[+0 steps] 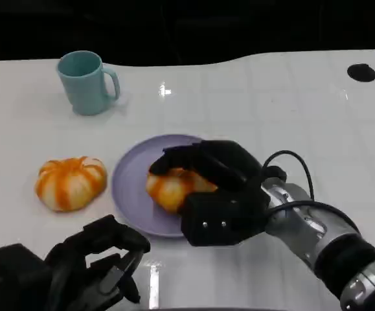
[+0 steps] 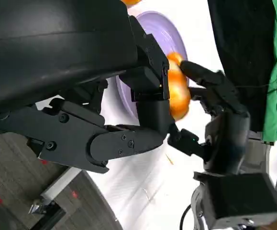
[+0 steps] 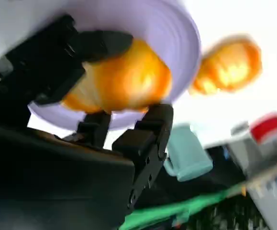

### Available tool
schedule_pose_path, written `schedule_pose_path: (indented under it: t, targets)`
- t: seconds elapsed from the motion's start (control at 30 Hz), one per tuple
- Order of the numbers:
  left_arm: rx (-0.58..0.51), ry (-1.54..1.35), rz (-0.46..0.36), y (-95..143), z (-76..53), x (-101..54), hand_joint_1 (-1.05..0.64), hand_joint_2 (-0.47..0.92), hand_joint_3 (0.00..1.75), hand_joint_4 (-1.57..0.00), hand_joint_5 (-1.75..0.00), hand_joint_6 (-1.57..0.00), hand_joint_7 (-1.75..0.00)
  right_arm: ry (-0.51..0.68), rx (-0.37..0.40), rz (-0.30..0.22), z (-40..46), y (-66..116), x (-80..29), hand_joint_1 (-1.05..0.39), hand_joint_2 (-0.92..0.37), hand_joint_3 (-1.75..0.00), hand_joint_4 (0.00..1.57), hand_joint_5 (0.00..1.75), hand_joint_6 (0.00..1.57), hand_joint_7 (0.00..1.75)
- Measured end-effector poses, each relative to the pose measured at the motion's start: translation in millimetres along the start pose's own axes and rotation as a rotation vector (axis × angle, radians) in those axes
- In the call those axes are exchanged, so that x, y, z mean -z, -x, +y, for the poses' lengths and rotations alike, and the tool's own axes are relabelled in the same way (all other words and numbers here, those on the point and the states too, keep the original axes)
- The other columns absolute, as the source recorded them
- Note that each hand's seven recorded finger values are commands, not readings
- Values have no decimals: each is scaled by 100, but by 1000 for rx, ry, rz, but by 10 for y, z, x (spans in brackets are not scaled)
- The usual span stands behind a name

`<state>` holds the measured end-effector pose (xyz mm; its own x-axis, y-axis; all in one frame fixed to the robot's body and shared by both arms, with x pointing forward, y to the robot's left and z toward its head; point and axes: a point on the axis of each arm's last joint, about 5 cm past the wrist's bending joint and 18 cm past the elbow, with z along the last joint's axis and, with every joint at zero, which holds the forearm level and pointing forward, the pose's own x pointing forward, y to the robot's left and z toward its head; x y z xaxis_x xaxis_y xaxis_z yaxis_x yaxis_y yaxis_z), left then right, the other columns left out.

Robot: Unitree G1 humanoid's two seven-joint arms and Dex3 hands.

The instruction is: Grasp the bread from the table and place it into the plate.

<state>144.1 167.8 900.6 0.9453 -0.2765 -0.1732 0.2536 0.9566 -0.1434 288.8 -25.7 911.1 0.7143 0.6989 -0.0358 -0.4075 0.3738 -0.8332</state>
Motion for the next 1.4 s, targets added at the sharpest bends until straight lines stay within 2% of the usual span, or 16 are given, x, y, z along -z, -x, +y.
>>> schedule_pose_path:
  t: [0.17, 0.33, 0.6, 0.87, 0.93, 1.07, 1.1, 1.17, 1.2, 1.27, 1.33, 1.4]
  targets:
    - [0, -3, -4, -1, -1, -1, -40, 91, 54, -72, -175, -63, -142, 86, -98, 35, -96, 25, 25, -68, -92, -26, 0, 16, 22, 0]
    - [5, -7, -6, -6, -9, -1, -40, 91, 53, -71, -175, -64, -141, 75, -117, 13, -187, 111, 10, -66, -92, -26, 3, 21, 23, 1]
    - [4, -5, -1, -17, -5, 24, -39, 92, 52, -70, -175, -63, -141, -53, -26, -46, -298, 517, 48, -56, -92, -23, 10, 30, 27, 3]
    - [6, -5, -2, -40, -1, 25, -40, 91, 52, -72, -175, -64, -141, -209, 53, -83, -296, 840, 113, -50, -92, -22, 19, 42, 34, 6]
    - [7, -6, -4, -45, -1, 22, -40, 92, 52, -72, -175, -64, -141, -256, 76, -79, -293, 931, 149, -46, -92, -17, 30, 55, 43, 10]
    - [9, -7, -5, -57, -1, 21, -41, 91, 52, -72, -175, -64, -141, -353, 138, -83, -245, 1114, 224, -36, -92, -12, 38, 97, 62, 17]
    - [9, -7, -4, -59, -1, 23, -41, 91, 52, -72, -175, -64, -140, -374, 156, -87, -234, 1154, 240, -30, -92, -12, 44, 108, 69, 21]
    - [9, -5, 0, -63, 1, 31, -42, 91, 52, -72, -175, -64, -140, -420, 190, -90, -210, 1224, 269, -25, -92, -13, 48, 117, 74, 26]
    - [8, -5, 1, -63, 3, 33, -42, 91, 52, -72, -175, -64, -140, -445, 207, -89, -199, 1258, 284, -23, -91, -17, 52, 124, 79, 34]
    - [8, -6, 0, -65, 5, 35, -42, 92, 52, -72, -175, -64, -140, -490, 235, -91, -176, 1319, 291, -18, -72, -59, 56, 139, 72, 73]
    - [8, -6, 2, -70, 10, 39, -42, 91, 51, -72, -175, -64, -140, -523, 256, -95, -160, 1374, 295, -16, -56, -96, 62, 154, 70, 102]
    - [7, -6, 3, -72, 13, 40, -42, 91, 51, -72, -175, -64, -139, -551, 272, -93, -145, 1429, 301, -16, -49, -109, 64, 160, 70, 111]
